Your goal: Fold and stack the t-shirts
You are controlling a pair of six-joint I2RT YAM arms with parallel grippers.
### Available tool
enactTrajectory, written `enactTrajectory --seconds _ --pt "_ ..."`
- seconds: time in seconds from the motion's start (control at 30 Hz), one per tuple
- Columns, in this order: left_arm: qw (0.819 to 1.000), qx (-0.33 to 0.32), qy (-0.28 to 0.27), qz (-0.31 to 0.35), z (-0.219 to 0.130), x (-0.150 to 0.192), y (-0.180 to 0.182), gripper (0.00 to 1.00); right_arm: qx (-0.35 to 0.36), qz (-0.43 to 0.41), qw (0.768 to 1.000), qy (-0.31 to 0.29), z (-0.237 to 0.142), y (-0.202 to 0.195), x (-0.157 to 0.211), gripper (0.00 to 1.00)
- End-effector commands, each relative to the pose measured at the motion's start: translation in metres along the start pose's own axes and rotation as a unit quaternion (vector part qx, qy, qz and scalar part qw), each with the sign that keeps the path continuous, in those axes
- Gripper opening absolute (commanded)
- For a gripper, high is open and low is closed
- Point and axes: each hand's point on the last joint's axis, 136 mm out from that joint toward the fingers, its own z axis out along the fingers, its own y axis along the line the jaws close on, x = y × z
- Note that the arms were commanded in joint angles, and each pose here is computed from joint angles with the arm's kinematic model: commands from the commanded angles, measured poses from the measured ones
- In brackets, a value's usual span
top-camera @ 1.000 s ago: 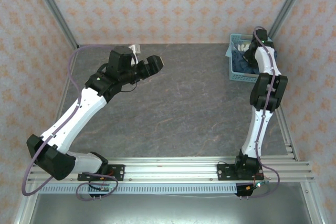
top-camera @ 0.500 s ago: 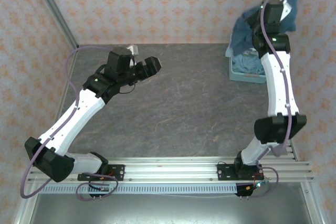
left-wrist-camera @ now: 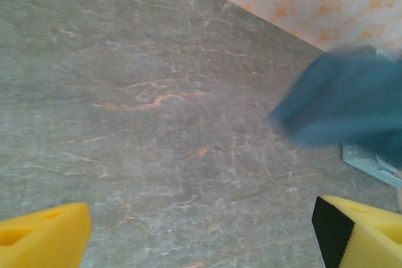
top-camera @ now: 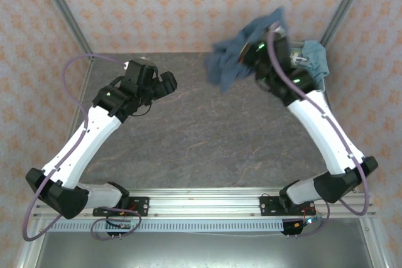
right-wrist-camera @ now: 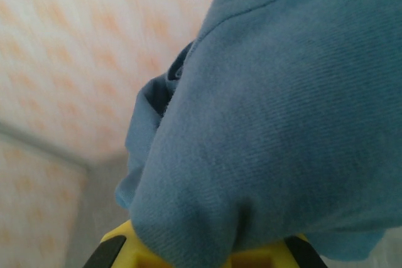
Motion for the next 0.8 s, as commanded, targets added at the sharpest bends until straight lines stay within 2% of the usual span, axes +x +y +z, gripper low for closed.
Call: enactTrajectory --seconds 0.0,0.1,0.17,0.23,0.3,0.37,0.5,0.57,0.63,0.77 --pt "0.999 -0.047 -0.006 0.02 -0.014 0.001 0.027 0.93 -0.054 0.023 0.99 0.132 0.034 0.015 0.104 0.0" --pt "0.999 -0.048 0.018 0.015 -0.008 0.019 0.036 0.93 -0.012 0.034 0.963 0.267 0.06 -0.02 0.196 0.13" --pt "0.998 -0.038 0.043 0.012 -0.001 0.033 0.036 0.93 0.019 0.031 0.943 0.33 0.061 -0.044 0.237 0.29" --pt "0.997 -0.026 0.068 0.012 0.006 0.046 0.034 0.93 0.046 0.018 0.938 0.343 0.052 -0.062 0.246 0.42" --pt "0.996 -0.012 0.092 0.015 0.013 0.058 0.029 0.92 0.064 0.004 0.946 0.317 0.04 -0.074 0.231 0.57" --pt "0.993 0.007 0.114 0.023 0.019 0.069 0.02 0.91 0.098 0.005 0.953 0.286 0.028 -0.098 0.213 0.65" --pt "0.985 0.035 0.16 0.06 0.036 0.099 -0.007 0.85 0.194 0.07 0.948 0.242 0.007 -0.171 0.19 0.65" --pt "0.979 0.037 0.179 0.088 0.045 0.115 -0.02 0.8 0.197 0.126 0.942 0.242 0.006 -0.193 0.194 0.61" --pt "0.973 0.033 0.196 0.12 0.055 0.133 -0.033 0.78 0.184 0.162 0.937 0.251 0.01 -0.197 0.202 0.57" --pt "0.957 0.005 0.224 0.185 0.078 0.167 -0.046 0.75 0.138 0.214 0.922 0.291 0.029 -0.179 0.227 0.54"
